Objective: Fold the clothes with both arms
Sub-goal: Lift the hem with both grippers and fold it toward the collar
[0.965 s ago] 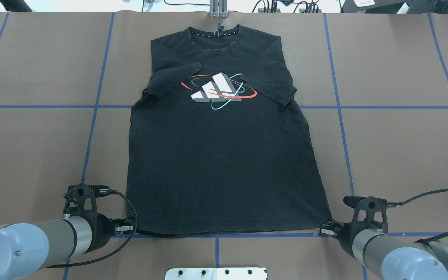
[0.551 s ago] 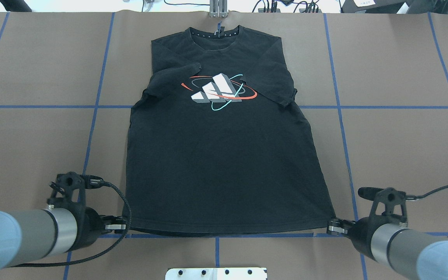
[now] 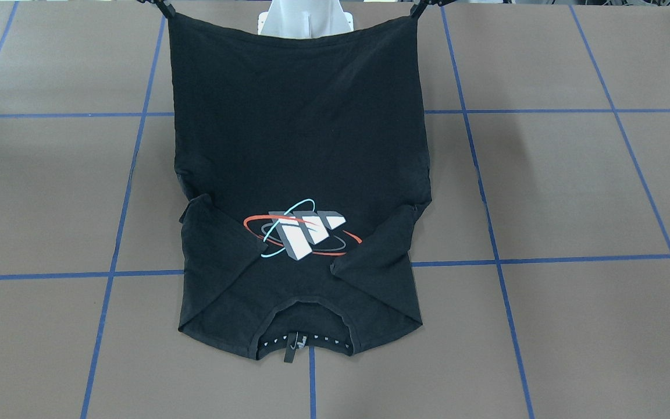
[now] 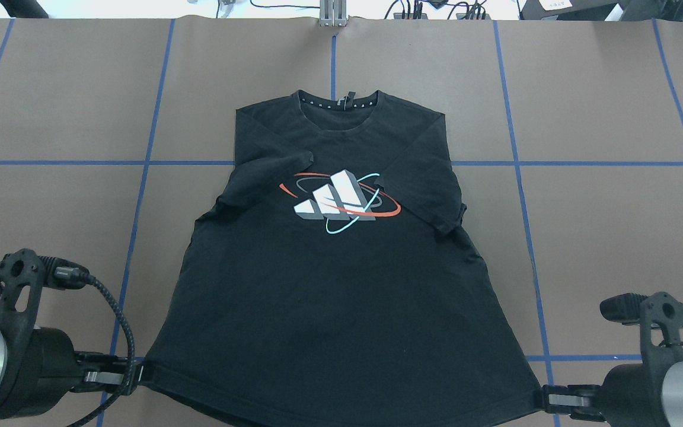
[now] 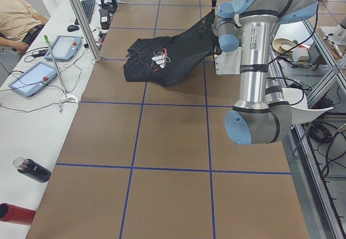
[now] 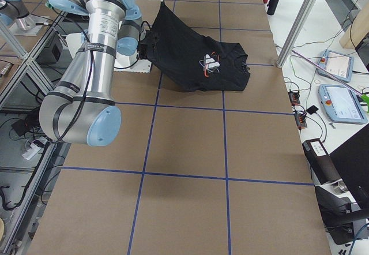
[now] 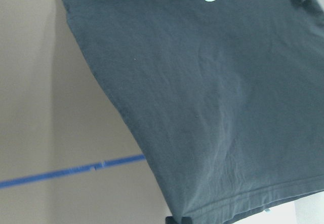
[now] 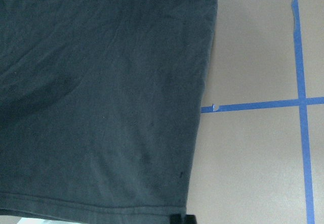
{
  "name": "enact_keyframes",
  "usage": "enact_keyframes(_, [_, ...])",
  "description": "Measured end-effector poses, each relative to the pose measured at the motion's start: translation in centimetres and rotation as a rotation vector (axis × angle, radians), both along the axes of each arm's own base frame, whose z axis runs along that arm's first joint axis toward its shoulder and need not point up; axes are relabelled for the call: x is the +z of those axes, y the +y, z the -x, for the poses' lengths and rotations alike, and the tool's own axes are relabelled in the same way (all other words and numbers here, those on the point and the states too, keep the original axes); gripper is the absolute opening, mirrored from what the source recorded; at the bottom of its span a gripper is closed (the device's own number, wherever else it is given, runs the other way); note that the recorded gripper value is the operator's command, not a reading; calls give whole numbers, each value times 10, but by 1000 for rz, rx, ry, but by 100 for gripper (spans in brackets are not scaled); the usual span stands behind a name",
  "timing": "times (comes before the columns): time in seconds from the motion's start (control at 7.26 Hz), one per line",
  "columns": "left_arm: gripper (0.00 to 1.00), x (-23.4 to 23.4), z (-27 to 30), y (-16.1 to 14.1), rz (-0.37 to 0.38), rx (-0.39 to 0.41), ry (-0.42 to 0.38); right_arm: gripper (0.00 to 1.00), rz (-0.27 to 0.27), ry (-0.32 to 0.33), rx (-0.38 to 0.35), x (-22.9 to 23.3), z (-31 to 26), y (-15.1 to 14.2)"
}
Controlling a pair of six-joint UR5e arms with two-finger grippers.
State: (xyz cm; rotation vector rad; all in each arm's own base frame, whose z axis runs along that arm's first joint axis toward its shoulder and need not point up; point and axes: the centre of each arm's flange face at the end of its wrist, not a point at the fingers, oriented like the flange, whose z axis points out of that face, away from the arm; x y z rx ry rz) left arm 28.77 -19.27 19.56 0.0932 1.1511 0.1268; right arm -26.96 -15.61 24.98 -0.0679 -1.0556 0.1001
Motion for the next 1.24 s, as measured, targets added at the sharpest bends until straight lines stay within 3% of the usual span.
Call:
enact_keyframes(0.28, [0,4,-19,-14,-6,-36,-21,0,4,9,103,5,-10,-30])
enact_keyframes(0.69, [0,10,-94,-112,-45,-221,-98,0,-17,58,334,39,37,-142])
enact_keyframes(0.96, [0,11,-82,-174,-115,-306,-140,0,-55,86,426,43,43,-207])
enact_keyframes(1.24, [0,-1,-49,-213,-154,-390,-138,0,-88,96,500,35,48,-250])
